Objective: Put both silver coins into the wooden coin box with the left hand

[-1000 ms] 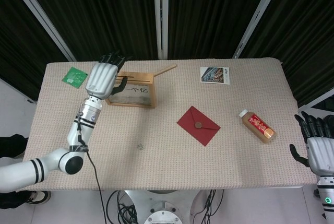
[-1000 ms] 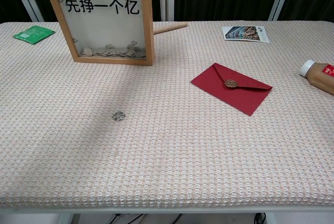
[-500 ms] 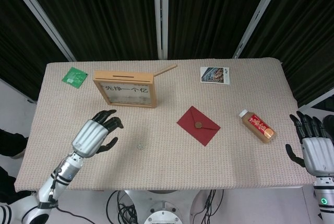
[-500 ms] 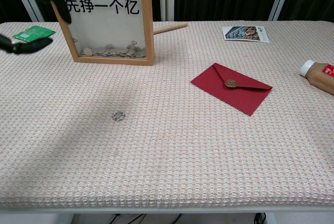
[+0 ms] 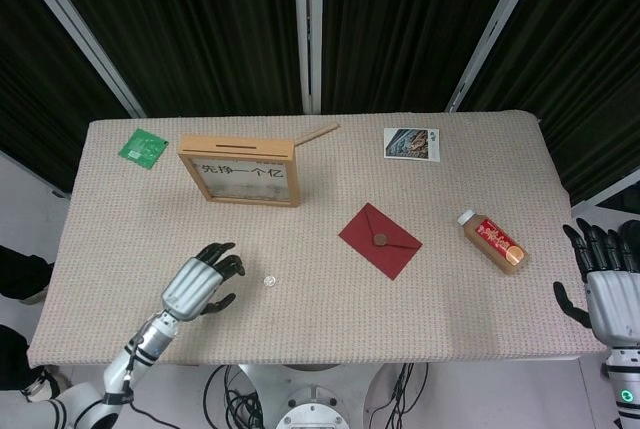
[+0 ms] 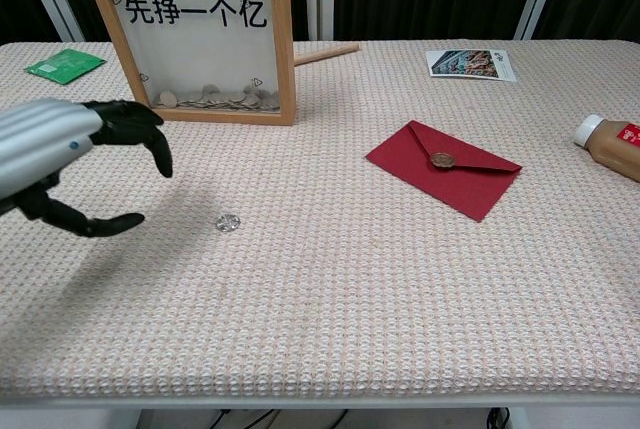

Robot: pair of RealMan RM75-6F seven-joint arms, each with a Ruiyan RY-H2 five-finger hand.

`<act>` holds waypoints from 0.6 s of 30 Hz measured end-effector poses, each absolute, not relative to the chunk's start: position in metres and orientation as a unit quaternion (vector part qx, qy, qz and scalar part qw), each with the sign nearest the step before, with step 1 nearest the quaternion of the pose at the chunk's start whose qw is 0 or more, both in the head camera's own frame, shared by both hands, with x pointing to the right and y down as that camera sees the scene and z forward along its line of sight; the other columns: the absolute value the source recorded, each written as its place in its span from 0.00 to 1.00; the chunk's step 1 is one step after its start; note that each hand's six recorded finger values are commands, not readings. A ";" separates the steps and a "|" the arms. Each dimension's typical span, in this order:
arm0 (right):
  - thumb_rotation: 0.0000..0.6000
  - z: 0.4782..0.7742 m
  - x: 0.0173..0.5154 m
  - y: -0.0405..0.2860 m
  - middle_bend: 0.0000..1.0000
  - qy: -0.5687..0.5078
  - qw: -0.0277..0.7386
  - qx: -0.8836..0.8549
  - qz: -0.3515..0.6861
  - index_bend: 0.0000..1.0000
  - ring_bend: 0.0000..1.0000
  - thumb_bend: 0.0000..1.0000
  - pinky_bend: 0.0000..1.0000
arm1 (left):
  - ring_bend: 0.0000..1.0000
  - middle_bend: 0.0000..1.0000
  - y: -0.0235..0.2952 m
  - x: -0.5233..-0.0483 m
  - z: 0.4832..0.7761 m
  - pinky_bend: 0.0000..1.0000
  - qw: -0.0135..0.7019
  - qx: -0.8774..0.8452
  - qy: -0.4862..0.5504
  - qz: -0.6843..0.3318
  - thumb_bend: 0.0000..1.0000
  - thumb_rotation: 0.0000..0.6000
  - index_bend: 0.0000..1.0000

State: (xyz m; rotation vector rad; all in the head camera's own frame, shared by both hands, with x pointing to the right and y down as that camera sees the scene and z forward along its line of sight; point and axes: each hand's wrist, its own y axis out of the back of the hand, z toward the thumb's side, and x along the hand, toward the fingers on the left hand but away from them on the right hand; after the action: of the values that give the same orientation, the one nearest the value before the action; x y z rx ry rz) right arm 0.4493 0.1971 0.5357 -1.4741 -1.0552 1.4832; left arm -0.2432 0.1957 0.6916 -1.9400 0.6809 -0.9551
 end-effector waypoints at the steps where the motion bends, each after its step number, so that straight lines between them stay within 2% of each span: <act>1: 1.00 0.536 0.450 0.198 0.00 -0.414 0.388 -0.579 0.585 0.00 0.00 0.33 0.00 | 0.14 0.31 0.197 -0.239 0.698 0.21 0.423 -0.776 0.271 -0.381 0.26 1.00 0.40; 8: 1.00 0.542 0.457 0.199 0.00 -0.416 0.378 -0.578 0.591 0.00 0.00 0.33 0.00 | 0.14 0.30 0.202 -0.216 0.727 0.20 0.407 -0.789 0.260 -0.379 0.26 1.00 0.39; 13: 1.00 0.542 0.462 0.198 0.00 -0.419 0.375 -0.576 0.593 0.00 0.00 0.33 0.00 | 0.14 0.30 0.199 -0.203 0.733 0.20 0.406 -0.792 0.261 -0.373 0.26 1.00 0.39; 18: 1.00 0.542 0.465 0.197 0.00 -0.421 0.373 -0.575 0.594 0.00 0.00 0.33 0.00 | 0.11 0.27 0.196 -0.197 0.739 0.18 0.405 -0.794 0.257 -0.374 0.26 1.00 0.34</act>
State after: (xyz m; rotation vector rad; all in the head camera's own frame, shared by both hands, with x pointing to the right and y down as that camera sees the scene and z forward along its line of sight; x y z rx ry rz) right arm 0.4647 0.1968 0.5417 -1.4729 -1.0779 1.5216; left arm -0.1966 0.1965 0.7389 -2.0039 0.6498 -0.9435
